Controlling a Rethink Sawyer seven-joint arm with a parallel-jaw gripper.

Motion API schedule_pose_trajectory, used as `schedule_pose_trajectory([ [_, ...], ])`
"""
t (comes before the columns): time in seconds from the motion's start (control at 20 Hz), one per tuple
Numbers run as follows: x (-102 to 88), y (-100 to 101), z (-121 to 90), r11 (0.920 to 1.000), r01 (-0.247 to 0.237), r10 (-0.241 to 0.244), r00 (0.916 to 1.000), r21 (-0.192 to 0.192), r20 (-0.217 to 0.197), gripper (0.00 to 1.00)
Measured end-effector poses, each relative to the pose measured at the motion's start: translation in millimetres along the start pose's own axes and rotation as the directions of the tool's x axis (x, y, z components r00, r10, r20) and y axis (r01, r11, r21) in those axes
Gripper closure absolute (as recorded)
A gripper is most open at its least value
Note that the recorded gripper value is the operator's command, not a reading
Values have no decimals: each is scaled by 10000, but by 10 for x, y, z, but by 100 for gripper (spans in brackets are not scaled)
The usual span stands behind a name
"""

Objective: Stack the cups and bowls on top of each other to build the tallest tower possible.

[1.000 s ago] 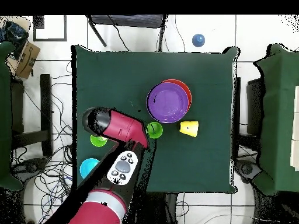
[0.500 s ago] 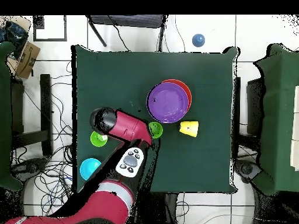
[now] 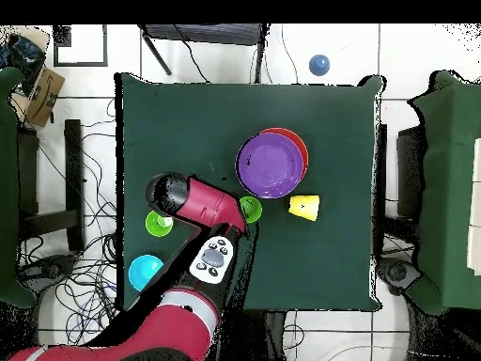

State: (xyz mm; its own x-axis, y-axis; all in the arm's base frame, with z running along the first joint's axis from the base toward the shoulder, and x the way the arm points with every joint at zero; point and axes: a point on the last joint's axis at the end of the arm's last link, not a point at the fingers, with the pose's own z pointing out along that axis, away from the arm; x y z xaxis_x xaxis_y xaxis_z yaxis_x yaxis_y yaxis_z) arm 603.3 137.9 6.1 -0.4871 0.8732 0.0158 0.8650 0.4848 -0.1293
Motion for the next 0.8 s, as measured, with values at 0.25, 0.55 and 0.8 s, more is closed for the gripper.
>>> schedule_pose_trajectory([
  [0.25,32,14,12,10000,32,-32,10000,-13,-63,0],
  [0.55,70,31,17,9999,96,-96,9999,-45,-49,100],
  [0.8,76,35,18,9999,106,-106,9999,-55,-37,100],
])
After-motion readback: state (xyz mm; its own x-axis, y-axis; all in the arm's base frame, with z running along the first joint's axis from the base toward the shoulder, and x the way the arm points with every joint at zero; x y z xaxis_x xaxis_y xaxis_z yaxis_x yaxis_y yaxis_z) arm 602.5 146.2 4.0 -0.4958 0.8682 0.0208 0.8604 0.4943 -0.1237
